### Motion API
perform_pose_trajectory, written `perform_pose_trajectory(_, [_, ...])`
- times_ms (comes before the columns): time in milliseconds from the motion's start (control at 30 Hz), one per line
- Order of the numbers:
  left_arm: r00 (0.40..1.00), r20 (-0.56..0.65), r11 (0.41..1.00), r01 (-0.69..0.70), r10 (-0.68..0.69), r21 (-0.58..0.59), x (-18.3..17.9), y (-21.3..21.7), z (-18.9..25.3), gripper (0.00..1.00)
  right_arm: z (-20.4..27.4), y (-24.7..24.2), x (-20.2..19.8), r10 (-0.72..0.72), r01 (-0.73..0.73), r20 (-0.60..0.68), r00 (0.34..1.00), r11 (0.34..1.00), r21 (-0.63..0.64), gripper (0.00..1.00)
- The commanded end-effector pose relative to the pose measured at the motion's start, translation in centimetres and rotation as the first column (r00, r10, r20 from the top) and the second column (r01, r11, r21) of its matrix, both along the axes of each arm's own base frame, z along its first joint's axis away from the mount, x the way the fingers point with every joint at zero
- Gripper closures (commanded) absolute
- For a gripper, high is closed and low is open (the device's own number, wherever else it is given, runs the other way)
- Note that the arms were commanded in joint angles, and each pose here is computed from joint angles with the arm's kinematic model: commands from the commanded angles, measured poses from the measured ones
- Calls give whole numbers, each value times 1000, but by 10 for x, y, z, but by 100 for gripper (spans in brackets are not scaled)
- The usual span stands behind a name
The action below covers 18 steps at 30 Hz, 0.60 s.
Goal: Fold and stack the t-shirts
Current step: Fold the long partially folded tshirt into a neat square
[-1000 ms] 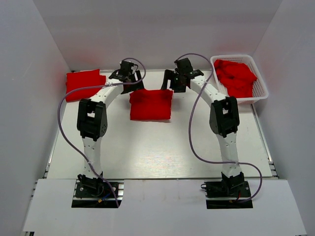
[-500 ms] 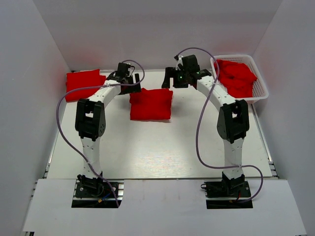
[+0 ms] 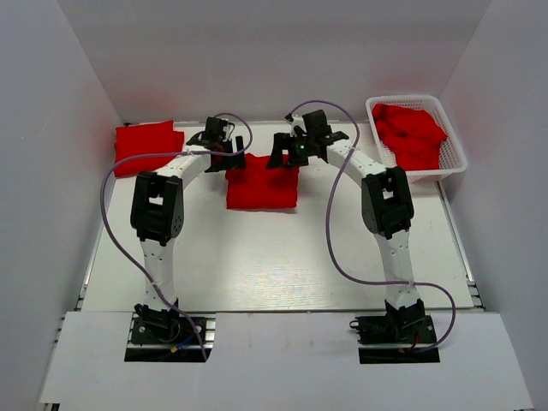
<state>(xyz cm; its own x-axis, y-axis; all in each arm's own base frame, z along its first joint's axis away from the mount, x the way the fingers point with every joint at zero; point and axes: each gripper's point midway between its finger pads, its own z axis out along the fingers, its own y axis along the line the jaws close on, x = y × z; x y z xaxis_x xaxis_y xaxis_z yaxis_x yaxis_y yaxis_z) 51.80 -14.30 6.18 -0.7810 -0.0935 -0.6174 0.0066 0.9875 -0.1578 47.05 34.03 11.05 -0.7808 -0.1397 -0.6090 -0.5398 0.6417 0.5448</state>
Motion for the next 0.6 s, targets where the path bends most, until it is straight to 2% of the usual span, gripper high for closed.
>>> perform_pose_trajectory(0, [997, 82, 999, 17, -13, -48, 12, -5, 26, 0, 0, -2, 27, -54, 52, 40, 998, 997, 55, 10])
perform_pose_trajectory(133, [998, 67, 998, 24, -21, -53, 17, -9, 7, 0, -28, -10, 42, -90, 89, 5, 996, 994, 70, 10])
perform_pose_trajectory(200, [996, 84, 996, 47, -40, -79, 23, -16, 12, 0, -35, -11, 42, -85, 87, -17, 996, 991, 101, 10])
perform_pose_trajectory(300, [997, 75, 996, 37, -31, -77, 26, -11, 2, 4, -45, -15, 42, -84, 87, -29, 996, 988, 127, 10])
perform_pose_trajectory(400, [997, 74, 997, 29, -24, -69, 28, -10, -2, 14, -55, -20, 40, -81, 87, -43, 996, 987, 135, 10])
perform_pose_trajectory(567, [997, 78, 998, 10, -5, -59, 31, -2, -8, 15, -65, -22, 37, -67, 75, -63, 996, 987, 144, 10])
